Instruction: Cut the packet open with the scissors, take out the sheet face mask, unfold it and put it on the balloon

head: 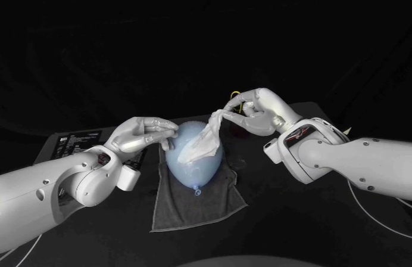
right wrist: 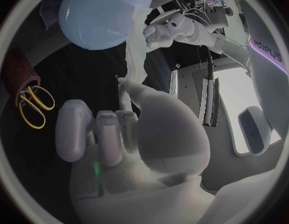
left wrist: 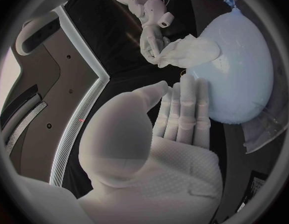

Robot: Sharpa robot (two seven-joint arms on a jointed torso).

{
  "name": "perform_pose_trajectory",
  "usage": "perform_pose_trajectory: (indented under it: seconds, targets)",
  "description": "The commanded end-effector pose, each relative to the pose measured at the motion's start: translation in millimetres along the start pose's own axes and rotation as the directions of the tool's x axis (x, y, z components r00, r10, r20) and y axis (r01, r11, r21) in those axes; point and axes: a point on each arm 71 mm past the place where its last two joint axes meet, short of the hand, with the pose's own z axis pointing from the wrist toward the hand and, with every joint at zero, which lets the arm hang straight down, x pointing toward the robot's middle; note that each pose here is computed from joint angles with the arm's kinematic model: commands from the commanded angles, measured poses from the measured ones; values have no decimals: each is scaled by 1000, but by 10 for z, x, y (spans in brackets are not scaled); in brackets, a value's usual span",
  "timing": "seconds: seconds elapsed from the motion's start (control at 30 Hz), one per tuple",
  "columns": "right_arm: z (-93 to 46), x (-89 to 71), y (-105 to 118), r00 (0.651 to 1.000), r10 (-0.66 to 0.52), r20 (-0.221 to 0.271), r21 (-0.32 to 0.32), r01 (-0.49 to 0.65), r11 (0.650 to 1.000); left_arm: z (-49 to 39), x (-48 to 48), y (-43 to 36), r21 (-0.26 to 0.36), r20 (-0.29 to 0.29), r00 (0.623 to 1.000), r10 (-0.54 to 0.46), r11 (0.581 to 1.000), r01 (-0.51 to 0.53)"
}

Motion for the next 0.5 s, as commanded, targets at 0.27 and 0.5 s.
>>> perform_pose_trajectory:
  seconds: [0.27, 0.5]
  targets:
    - [120, 102, 26, 997, -49, -66, -34, 47, 998, 154, 191, -70, 25, -57, 998, -39, 999, 40]
    - [159, 132, 59, 997, -50, -57, -47, 47, 998, 210, 268, -100, 13, -87, 995, -39, 999, 40]
